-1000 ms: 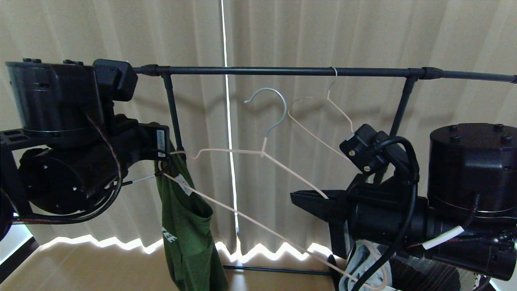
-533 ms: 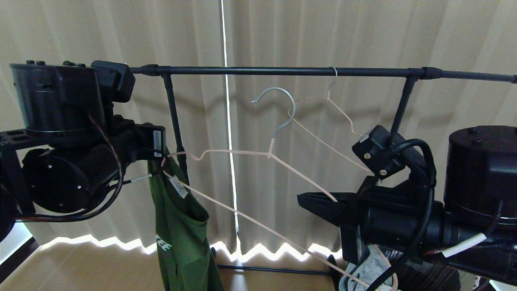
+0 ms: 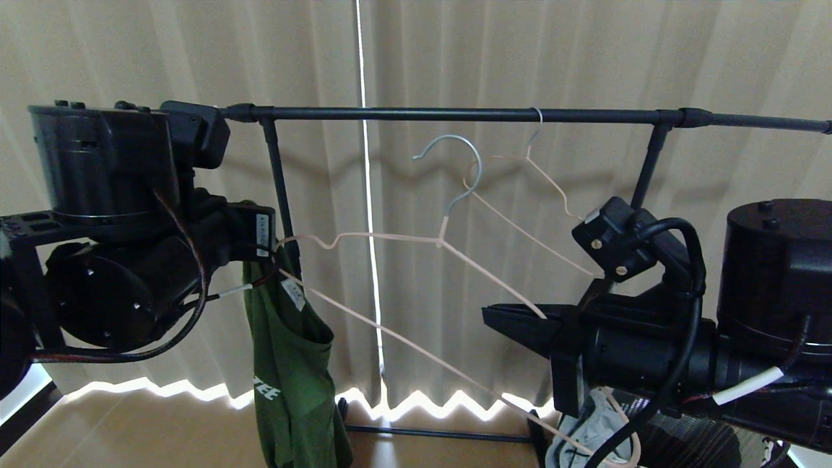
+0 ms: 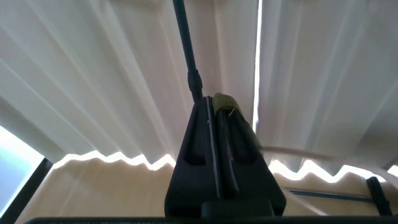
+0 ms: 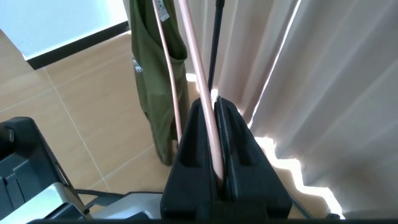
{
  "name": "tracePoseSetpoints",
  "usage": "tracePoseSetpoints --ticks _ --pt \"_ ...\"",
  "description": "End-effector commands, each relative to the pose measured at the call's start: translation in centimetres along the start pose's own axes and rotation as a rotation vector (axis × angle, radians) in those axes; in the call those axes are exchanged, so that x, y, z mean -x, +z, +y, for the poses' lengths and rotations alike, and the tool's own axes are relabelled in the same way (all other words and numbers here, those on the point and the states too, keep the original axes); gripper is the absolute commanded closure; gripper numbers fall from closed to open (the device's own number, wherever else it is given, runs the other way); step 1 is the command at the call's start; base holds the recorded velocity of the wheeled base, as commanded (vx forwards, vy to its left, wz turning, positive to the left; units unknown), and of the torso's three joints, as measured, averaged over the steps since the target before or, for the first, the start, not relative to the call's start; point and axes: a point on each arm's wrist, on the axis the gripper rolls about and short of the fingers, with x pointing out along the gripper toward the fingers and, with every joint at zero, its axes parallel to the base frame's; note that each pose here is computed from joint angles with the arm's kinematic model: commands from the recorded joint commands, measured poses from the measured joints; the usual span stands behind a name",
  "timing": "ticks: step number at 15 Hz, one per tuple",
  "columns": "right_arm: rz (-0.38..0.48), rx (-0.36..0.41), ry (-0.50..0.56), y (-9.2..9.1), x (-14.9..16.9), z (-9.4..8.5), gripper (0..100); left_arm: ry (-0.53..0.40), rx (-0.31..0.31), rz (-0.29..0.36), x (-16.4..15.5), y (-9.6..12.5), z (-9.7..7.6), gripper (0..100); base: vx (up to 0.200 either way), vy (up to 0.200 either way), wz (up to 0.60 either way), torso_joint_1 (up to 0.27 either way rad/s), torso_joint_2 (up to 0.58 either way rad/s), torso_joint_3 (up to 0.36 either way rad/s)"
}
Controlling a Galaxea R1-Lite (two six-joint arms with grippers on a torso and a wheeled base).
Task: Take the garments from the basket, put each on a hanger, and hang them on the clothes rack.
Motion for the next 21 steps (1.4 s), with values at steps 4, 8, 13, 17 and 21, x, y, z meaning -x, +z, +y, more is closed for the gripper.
tracePoseSetpoints --ticks 4,8,13,17,21 --pt "0.008 0.008 0.024 -0.1 -0.2 0.6 100 0.002 -0.002 0.003 -0.2 0.0 -0.1 100 0.000 0.000 0.00 0.000 0.00 0.000" --pt "0.005 0.008 0.027 -0.1 -0.2 0.7 100 0.000 -0.009 0.011 -0.4 -0.3 -0.3 100 0.000 0.000 0.00 0.000 0.00 0.000" --pt "0.016 0.009 0.030 -0.1 -1.0 0.9 100 -0.003 -0.007 0.014 -0.5 -0.4 -0.5 100 0.000 0.000 0.00 0.000 0.00 0.000" --pt "0.016 -0.029 0.012 0.3 -1.9 0.8 100 0.001 -0.010 0.015 -0.1 -0.4 -0.1 100 0.000 0.000 0.00 0.000 0.00 0.000" --pt "0.018 -0.066 -0.069 0.5 -3.4 -0.3 100 0.003 -0.040 0.058 0.9 -0.4 0.8 100 0.000 0.000 0.00 0.000 0.00 0.000"
